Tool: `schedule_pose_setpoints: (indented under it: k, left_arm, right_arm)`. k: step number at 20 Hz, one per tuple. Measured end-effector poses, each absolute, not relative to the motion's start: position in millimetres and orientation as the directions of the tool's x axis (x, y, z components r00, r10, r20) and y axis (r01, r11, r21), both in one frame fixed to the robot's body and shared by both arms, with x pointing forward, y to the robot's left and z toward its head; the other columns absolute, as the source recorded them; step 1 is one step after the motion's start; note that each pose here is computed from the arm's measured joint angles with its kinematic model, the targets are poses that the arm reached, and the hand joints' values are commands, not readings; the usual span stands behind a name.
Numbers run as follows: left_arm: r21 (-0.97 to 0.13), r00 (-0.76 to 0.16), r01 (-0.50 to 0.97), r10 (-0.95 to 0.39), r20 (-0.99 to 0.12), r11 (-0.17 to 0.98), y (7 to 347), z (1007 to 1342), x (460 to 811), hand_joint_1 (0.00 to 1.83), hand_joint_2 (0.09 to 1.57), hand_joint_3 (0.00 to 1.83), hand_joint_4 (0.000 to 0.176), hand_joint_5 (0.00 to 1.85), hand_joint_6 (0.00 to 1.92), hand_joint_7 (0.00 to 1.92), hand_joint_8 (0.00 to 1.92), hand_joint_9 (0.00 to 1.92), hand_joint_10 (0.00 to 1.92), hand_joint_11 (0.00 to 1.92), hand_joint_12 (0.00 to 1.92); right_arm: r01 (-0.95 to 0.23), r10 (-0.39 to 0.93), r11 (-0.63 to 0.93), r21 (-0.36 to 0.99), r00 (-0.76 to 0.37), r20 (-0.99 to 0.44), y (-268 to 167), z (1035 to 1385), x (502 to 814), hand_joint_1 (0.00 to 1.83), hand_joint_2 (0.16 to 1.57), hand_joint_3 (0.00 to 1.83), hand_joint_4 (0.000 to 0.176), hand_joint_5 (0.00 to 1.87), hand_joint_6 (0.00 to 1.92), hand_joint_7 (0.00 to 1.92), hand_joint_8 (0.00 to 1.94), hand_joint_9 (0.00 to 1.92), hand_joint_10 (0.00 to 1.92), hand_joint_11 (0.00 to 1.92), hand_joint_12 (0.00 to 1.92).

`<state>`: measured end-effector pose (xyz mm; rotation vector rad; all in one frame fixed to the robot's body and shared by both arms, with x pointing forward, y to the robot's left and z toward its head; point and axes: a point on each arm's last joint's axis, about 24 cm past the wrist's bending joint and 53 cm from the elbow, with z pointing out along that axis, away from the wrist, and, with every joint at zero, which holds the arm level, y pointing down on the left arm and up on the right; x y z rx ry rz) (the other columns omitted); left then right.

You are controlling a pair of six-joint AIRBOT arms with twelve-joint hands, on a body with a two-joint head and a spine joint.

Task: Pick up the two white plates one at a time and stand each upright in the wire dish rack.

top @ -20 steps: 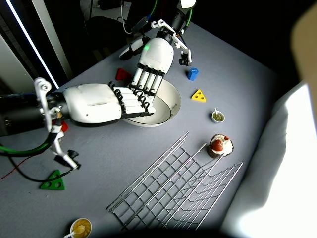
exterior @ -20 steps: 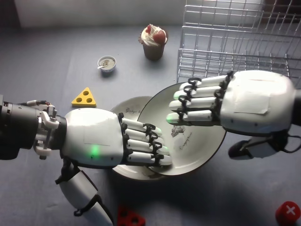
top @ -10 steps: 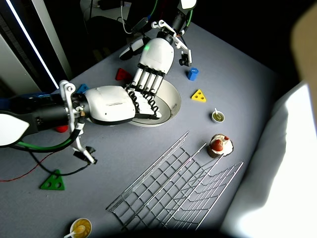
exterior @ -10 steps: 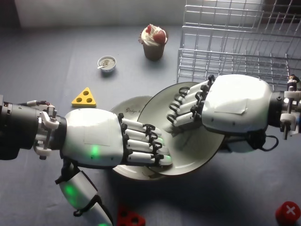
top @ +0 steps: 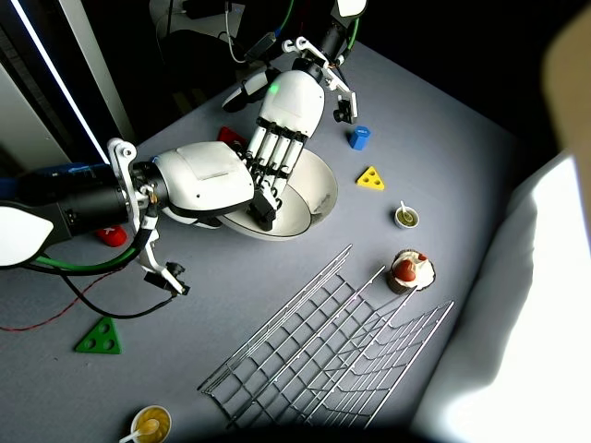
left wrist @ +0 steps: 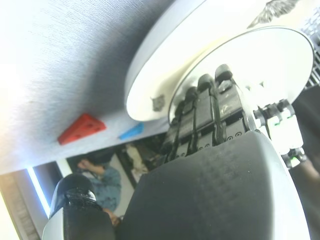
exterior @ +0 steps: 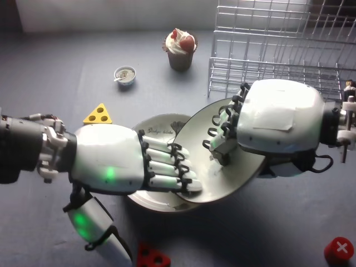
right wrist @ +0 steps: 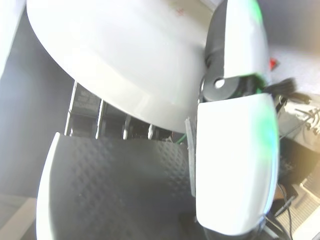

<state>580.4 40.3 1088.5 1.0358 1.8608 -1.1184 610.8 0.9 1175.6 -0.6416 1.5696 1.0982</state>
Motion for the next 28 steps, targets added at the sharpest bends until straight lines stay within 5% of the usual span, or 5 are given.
schedule_pose_setpoints:
  k: [11,12,13,18,28]
  left_arm:
    - [-0.312,-0.366,0.889,0.111,-0.924,0.336,71,1162,618,0.0,0.86,0.0,0.0,0.04,0.01,0.06,0.01,0.05,0.0,0.04,0.01]
    - [-0.308,-0.364,0.887,0.113,-0.924,0.343,75,1162,620,0.0,0.86,0.0,0.0,0.04,0.0,0.06,0.0,0.04,0.0,0.03,0.0]
    - [-0.301,-0.36,0.886,0.115,-0.926,0.353,80,1163,623,0.0,0.86,0.0,0.0,0.05,0.01,0.07,0.01,0.06,0.01,0.05,0.01]
    - [-0.297,-0.356,0.884,0.108,-0.928,0.362,95,1169,625,0.0,0.86,0.0,0.0,0.03,0.0,0.04,0.0,0.03,0.0,0.01,0.0]
    - [-0.292,-0.373,0.832,0.087,-0.924,0.471,132,1163,652,0.0,0.86,0.0,0.0,0.03,0.0,0.04,0.0,0.04,0.0,0.03,0.01]
  right_arm:
    - [-0.813,0.253,0.442,0.379,-0.293,-0.922,-16,1232,608,1.39,1.05,0.0,0.0,1.06,0.93,1.18,0.49,1.08,0.86,1.33,0.21]
    - [-0.804,0.281,0.444,0.395,-0.294,-0.914,-20,1241,610,1.48,1.02,0.0,0.0,1.08,0.81,1.3,0.17,1.15,0.64,1.11,1.01]
    - [-0.8,0.304,0.443,0.405,-0.292,-0.907,-23,1251,611,1.5,1.01,0.0,0.0,1.08,0.8,1.33,0.11,1.16,0.61,1.05,1.2]
    - [-0.798,0.389,0.41,0.442,-0.285,-0.876,-26,1294,602,1.5,1.01,0.0,0.0,1.09,0.78,1.26,0.27,1.27,0.4,1.04,1.23]
    - [-0.555,0.618,0.361,0.749,-0.459,-0.638,-86,1318,657,1.5,1.02,0.0,0.0,1.06,0.83,1.16,0.44,1.2,0.55,1.02,1.27]
